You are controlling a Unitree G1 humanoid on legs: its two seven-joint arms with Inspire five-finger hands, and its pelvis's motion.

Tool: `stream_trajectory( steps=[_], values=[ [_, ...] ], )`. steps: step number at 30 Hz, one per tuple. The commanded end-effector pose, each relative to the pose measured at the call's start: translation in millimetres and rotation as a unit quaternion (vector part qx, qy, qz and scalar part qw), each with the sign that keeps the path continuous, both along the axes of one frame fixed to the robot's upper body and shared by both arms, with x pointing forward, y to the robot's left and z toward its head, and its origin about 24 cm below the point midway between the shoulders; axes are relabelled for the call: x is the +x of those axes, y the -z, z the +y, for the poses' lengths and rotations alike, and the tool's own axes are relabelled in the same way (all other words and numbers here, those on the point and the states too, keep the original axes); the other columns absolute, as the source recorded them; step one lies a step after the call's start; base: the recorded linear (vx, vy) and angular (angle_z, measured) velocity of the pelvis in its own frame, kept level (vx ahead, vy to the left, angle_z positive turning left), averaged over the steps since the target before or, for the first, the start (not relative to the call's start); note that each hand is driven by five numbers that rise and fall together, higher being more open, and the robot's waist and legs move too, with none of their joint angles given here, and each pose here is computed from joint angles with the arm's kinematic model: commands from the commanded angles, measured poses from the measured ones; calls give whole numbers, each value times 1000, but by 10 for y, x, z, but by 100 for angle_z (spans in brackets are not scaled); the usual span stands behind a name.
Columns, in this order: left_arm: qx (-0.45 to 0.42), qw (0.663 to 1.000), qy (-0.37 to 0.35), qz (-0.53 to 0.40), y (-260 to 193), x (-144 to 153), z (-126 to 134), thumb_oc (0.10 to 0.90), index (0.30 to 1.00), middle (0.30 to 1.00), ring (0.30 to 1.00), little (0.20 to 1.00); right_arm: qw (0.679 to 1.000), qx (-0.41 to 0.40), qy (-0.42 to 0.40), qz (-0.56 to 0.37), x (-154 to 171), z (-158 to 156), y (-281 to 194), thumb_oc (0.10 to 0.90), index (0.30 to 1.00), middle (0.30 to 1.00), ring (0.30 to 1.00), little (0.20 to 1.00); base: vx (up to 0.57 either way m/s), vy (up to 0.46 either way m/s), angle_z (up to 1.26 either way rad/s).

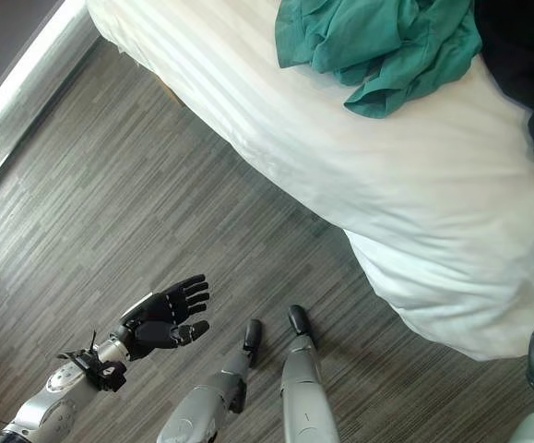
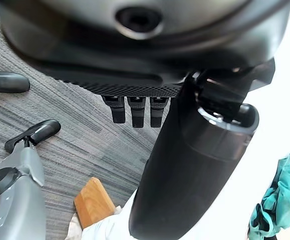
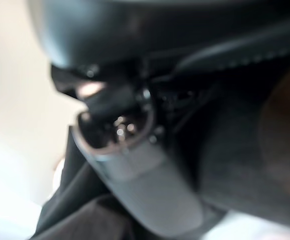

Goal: Pick up bed clothes into laundry basket.

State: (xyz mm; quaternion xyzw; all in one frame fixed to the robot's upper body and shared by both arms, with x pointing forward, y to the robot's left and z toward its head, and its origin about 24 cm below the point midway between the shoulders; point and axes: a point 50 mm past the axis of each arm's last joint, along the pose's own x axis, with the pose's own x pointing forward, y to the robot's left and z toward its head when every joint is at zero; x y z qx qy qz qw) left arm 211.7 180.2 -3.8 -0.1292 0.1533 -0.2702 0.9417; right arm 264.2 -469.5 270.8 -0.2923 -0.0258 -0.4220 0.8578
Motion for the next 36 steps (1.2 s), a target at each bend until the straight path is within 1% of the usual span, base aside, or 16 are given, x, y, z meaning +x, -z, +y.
stream_trajectory(
  steps=[1,2,7,10,13,15,18,20,21,23,26,29,31,32,33,36],
  values=[
    [-62,995,2,-82,-274,110,-199,800,900,900,900,900,986,50,59,147,-213,-192,532,800,900,900,900,900,0,0,0],
    [-63,994,-6,-85,-285,128,-185,800,900,900,900,900,990,39,39,127,-139,-143,429,400,300,300,300,300,0,0,0],
    [-82,991,-36,-102,-375,172,-102,800,900,900,900,900,998,-27,-54,13,131,160,-125,400,300,300,300,300,-22,0,-4],
    [-98,984,-64,-131,-509,271,2,800,900,900,900,900,985,-95,-134,-50,266,509,-419,400,300,300,300,300,-6,-1,-2],
    [-113,973,-98,-179,-722,384,125,800,900,900,900,900,964,-110,-210,-118,244,794,-419,400,300,300,300,300,5,-3,1],
    [-110,961,-113,-225,-934,447,234,800,900,900,900,900,947,-95,-263,-155,151,937,-288,400,300,300,300,300,44,-19,6],
    [-111,952,-135,-251,-1040,482,331,800,900,900,900,900,934,-75,-297,-182,54,1035,-138,400,300,300,300,300,42,-8,9],
    [-108,937,-166,-288,-1188,518,454,800,900,900,900,900,921,-53,-330,-202,-76,1115,10,400,300,300,300,300,84,7,5],
    [-109,918,-200,-325,-1335,514,574,800,900,900,900,900,914,-40,-341,-218,-233,1140,124,400,300,300,300,300,122,26,13],
    [-104,894,-234,-368,-1533,531,686,800,900,900,900,900,915,-40,-331,-230,-426,1115,208,400,300,300,300,300,120,22,10],
    [-55,864,-263,-425,-1810,627,736,800,900,900,900,900,919,-54,-301,-248,-665,1064,213,400,300,300,300,300,88,0,-1],
    [-36,835,-292,-465,-2065,740,739,800,900,900,900,900,916,-74,-291,-266,-794,1085,160,400,300,300,300,300,108,-65,1],
    [-27,830,-296,-472,-2196,898,656,800,900,900,900,900,910,-68,-295,-284,-786,1104,128,400,300,300,300,300,27,-125,-11],
    [-26,830,-295,-473,-2208,906,652,800,900,900,900,900,909,-68,-295,-286,-788,1101,128,400,300,300,300,300,-30,-244,-33],
    [-10,838,-286,-465,-2316,1104,511,800,900,900,900,900,907,-63,-305,-285,-766,1132,116,400,300,300,300,300,-44,-231,-38],
    [14,844,-288,-451,-2401,1301,472,800,900,900,900,900,905,-33,-311,-289,-718,1127,165,400,300,300,300,300,6,-52,-47]
  ],
)
